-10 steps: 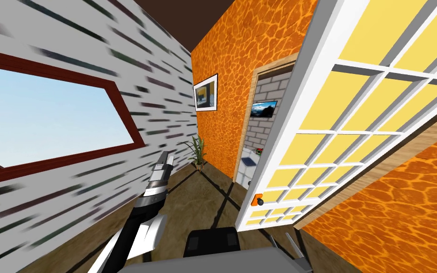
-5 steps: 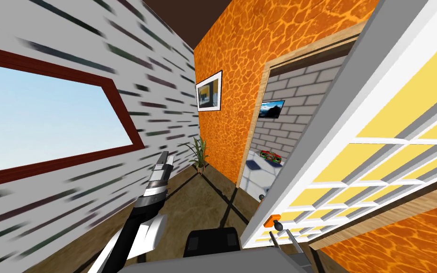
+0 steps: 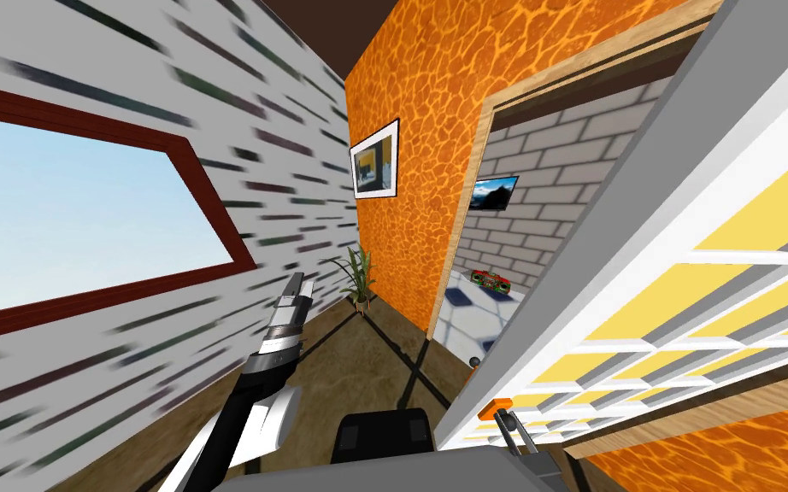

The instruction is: Pull the door open

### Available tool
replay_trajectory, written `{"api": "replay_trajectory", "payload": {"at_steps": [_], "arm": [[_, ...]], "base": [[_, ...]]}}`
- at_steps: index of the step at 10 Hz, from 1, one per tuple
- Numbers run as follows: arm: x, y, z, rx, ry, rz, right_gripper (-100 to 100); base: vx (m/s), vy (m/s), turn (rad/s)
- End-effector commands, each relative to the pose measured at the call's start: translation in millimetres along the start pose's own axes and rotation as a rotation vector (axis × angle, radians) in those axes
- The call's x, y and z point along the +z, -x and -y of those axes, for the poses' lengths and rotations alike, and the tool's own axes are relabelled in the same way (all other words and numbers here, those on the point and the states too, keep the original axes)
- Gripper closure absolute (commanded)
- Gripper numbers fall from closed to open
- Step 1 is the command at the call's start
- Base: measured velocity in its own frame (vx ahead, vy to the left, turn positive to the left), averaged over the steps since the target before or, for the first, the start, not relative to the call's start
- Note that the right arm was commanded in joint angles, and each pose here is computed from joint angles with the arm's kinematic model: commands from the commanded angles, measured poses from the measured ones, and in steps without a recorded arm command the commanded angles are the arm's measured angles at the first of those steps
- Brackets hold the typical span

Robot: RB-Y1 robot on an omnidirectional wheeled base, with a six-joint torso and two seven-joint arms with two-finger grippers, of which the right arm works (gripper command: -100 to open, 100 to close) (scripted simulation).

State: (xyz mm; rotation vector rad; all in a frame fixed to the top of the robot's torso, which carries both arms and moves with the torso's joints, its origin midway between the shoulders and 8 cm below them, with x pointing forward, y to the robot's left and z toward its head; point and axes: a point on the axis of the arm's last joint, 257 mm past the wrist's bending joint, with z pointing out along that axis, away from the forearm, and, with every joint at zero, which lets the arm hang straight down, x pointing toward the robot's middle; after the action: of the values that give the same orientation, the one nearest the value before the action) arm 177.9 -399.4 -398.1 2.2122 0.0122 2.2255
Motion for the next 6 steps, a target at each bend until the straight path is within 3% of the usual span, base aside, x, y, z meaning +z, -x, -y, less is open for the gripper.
{"api": "replay_trajectory", "payload": {"at_steps": [1,3,6], "arm": [[-1.9,1.8,3.3,0.006,-0.003,0.005,100],[-1.9,1.8,3.3,0.006,-0.003,0.005,100],[-10.8,1.6,-0.2,0.003,-0.006,0.005,100]], "base": [[-0.017,0.0,-0.002],[-0.005,0.001,-0.004],[-0.106,-0.038,0.259]]}}
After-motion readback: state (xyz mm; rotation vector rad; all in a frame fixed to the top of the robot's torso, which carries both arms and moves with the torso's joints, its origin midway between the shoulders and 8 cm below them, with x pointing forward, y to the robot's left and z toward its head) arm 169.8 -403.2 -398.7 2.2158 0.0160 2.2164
